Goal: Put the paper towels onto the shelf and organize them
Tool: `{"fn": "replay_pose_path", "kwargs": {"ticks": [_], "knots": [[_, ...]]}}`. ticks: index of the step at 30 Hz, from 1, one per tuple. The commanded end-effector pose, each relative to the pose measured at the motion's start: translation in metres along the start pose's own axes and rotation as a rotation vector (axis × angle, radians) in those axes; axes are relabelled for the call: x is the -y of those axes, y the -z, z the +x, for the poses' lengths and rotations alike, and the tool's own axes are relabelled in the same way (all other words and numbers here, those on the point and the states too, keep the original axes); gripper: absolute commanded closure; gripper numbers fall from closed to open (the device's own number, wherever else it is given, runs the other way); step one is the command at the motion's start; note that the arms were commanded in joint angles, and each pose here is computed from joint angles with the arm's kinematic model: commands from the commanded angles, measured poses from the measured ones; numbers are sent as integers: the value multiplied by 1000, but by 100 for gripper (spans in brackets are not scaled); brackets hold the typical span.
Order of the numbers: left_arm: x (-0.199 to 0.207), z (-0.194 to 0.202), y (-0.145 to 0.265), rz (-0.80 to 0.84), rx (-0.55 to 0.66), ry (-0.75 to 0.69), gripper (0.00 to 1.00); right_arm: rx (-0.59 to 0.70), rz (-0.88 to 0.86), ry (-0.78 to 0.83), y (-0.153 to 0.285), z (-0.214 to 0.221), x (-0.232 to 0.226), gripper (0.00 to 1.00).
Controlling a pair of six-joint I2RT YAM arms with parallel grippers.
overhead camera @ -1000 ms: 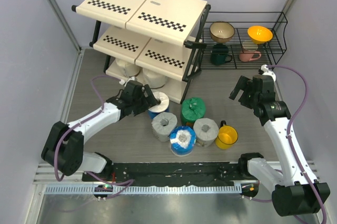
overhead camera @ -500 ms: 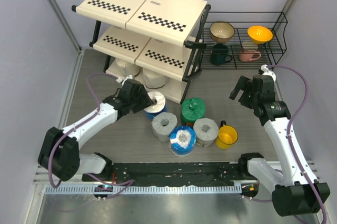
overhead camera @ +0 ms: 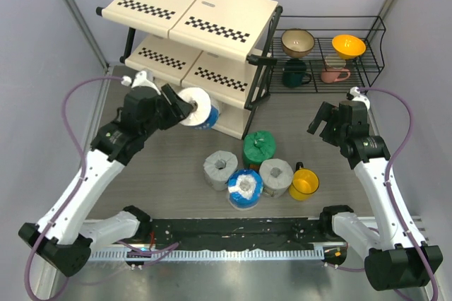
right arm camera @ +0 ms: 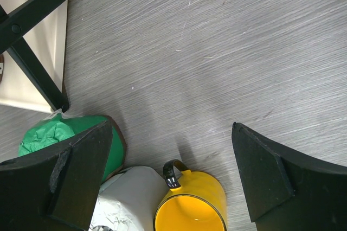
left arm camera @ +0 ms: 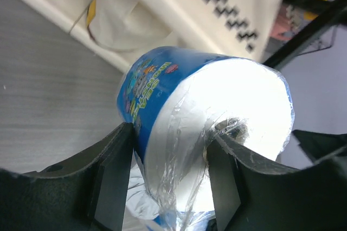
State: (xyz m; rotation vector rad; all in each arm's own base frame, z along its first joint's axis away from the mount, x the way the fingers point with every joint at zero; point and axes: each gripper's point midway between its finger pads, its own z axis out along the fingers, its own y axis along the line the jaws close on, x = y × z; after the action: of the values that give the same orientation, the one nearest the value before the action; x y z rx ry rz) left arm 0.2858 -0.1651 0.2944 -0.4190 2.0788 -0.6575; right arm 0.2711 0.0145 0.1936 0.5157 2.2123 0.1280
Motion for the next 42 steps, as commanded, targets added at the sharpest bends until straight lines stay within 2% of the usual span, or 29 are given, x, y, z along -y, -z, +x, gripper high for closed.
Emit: {"fn": "replay_pose_path", "kwargs": {"ticks": [1, 3, 7, 21, 29, 42], "knots": [[21, -56, 35, 23, 146, -6, 44, 25, -29, -7, 4, -6, -6, 4], [26, -78, 41, 12, 205, -3, 44, 27, -28, -6, 4, -7, -5, 4], [24, -114, 17, -21, 233, 16, 44, 26, -30, -1, 3, -7, -6, 3], [13, -176, -76, 47, 232, 179, 44, 35, -6, 15, 2, -9, -2, 3], [18, -200, -81, 102, 259, 225, 44, 32, -2, 16, 0, -8, -1, 3], [0, -233, -95, 65, 375, 276, 44, 29, 2, 14, -2, -8, 0, 4]]}}
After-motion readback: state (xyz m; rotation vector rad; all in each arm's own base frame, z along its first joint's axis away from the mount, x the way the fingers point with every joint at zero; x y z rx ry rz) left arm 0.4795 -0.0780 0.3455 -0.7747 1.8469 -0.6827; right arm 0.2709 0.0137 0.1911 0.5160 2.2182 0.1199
